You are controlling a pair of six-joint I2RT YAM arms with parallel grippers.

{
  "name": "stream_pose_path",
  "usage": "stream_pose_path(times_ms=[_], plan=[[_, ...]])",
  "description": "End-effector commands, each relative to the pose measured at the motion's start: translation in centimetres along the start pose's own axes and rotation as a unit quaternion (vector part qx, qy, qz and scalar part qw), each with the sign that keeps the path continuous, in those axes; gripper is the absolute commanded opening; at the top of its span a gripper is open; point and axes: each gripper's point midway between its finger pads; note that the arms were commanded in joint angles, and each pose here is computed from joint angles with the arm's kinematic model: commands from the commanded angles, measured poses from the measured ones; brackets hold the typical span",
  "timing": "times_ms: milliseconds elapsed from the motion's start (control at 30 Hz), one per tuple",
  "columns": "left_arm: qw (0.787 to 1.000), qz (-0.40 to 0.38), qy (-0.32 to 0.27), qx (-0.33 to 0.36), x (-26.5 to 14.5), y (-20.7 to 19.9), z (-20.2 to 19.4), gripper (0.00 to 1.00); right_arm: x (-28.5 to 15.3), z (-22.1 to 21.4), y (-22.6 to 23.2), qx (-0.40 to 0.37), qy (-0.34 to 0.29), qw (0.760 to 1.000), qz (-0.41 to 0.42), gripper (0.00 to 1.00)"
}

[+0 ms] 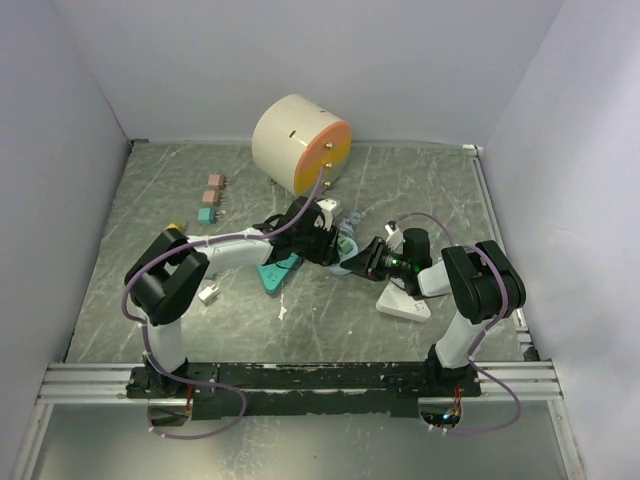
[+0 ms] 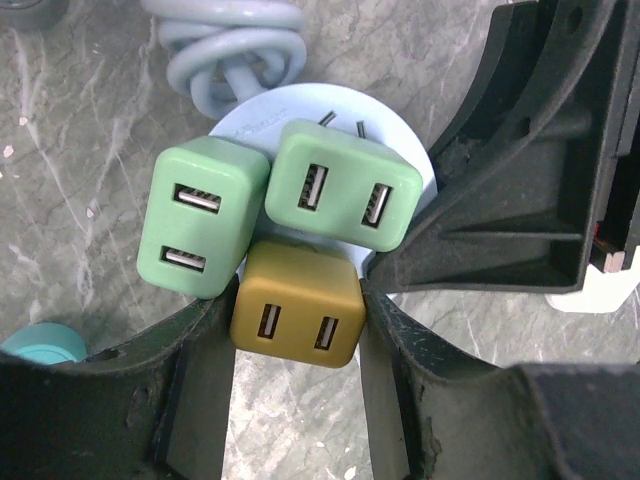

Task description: Pull the plug off the socket

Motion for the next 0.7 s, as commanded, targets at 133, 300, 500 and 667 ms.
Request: stream_pose_path(times_ms=[133,300,500,667], plan=[[0.995,-0.074,-0.07,0.01,-2.7,-4.2,3.5,0.07,0.1,-0.4,-3.3,-0.008,-0.011,0.998,-0.068,0.0],[0.99,-0.067,-0.112,0.046,-4.6,-4.8,5.0,0.07,-0.2,-0.4,-5.0,0.005,-0.02,0.994,-0.109,0.0],[0.984,-0.066,-0.159,0.048,-7.0,-5.1,6.3,0.07,-0.9,-0.5,-7.0,0.028,-0.029,0.988,-0.146,0.0],[0.983,-0.066,-0.167,0.029,-8.5,-5.4,6.9,0.07,-1.4,-0.6,-8.3,0.035,-0.034,0.983,-0.179,0.0]])
Point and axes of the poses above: each gripper's point midway between its finger pads, its own x axis out along the fingers, its own y axis along the line the jaws close on, z = x × y, and after that the axes turned 2 degrees about x, right-handed
